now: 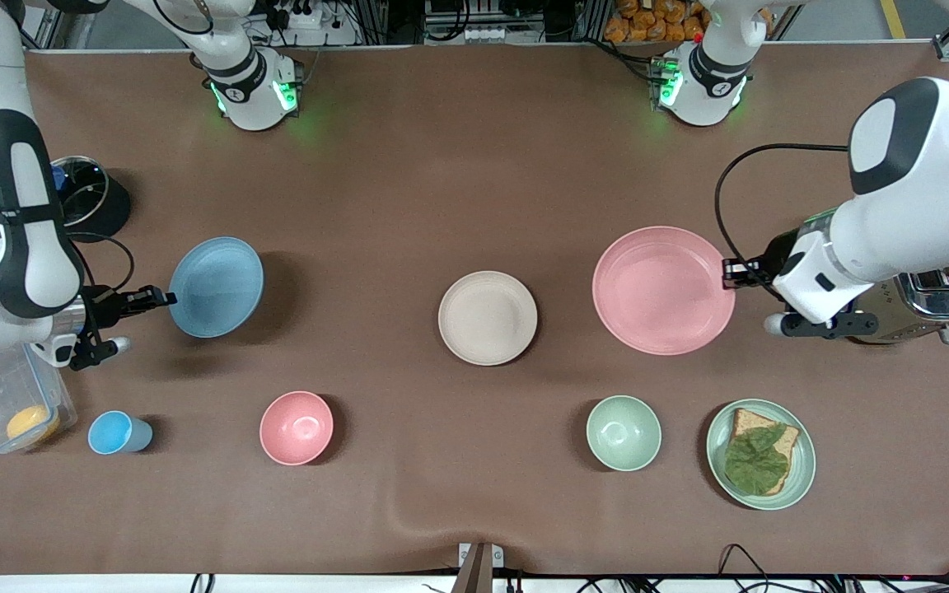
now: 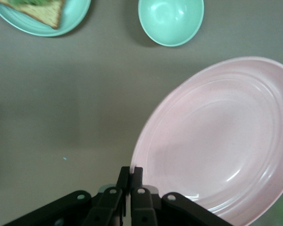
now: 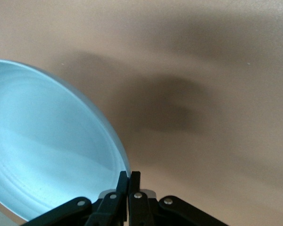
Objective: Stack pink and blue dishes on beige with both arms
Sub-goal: 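Carry the pink plate with the left gripper onto the beige plate, then release the pink plate with the left gripper while the right gripper lifts blue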
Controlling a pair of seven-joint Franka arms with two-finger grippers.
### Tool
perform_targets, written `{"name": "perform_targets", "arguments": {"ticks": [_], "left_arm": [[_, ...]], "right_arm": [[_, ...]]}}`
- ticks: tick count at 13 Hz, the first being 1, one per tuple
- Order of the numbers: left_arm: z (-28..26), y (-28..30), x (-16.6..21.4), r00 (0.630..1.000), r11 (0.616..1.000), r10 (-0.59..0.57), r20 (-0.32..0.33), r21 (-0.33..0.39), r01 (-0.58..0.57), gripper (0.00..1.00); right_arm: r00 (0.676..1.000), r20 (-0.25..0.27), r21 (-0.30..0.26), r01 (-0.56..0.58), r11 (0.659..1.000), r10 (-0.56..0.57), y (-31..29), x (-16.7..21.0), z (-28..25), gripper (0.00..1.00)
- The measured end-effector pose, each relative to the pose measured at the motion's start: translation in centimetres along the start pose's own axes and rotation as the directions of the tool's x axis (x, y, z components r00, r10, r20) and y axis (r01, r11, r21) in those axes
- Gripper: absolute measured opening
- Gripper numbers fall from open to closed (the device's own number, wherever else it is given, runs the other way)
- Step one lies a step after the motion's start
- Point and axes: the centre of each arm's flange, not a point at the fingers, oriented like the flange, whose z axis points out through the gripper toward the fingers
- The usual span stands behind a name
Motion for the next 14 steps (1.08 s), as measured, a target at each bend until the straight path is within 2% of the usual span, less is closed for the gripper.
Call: {"name": "perform_targets", "arguments": {"ticks": [3,6,10,14], "left_arm": [[4.5,3.9,1.4,1.000,0.999,-0.003,0.002,-0.036,0.003,0.05],[13.7,8.4,2.7,0.999,0.999,-0.018,0.033,-0.049,0.020,0.05],[25.0,12.6,2.1,0.998,0.998,-0.018,0.056,-0.056,0.022,0.05],[29.6,14.2,2.0,0.998,0.998,-0.014,0.057,-0.068,0.017,0.05]], "right_arm": [[1.000,0.002,-0.003,0.003,1.000,-0.003,0.0,0.2,0.1,0.03],[1.000,0.004,-0.003,0.003,1.000,-0.003,0.0,0.3,0.1,0.03],[1.000,0.009,-0.013,0.008,1.000,-0.008,-0.1,0.5,0.1,0.03],[0.999,0.032,-0.016,0.035,0.999,-0.034,-1.5,1.2,-0.7,0.03]]}}
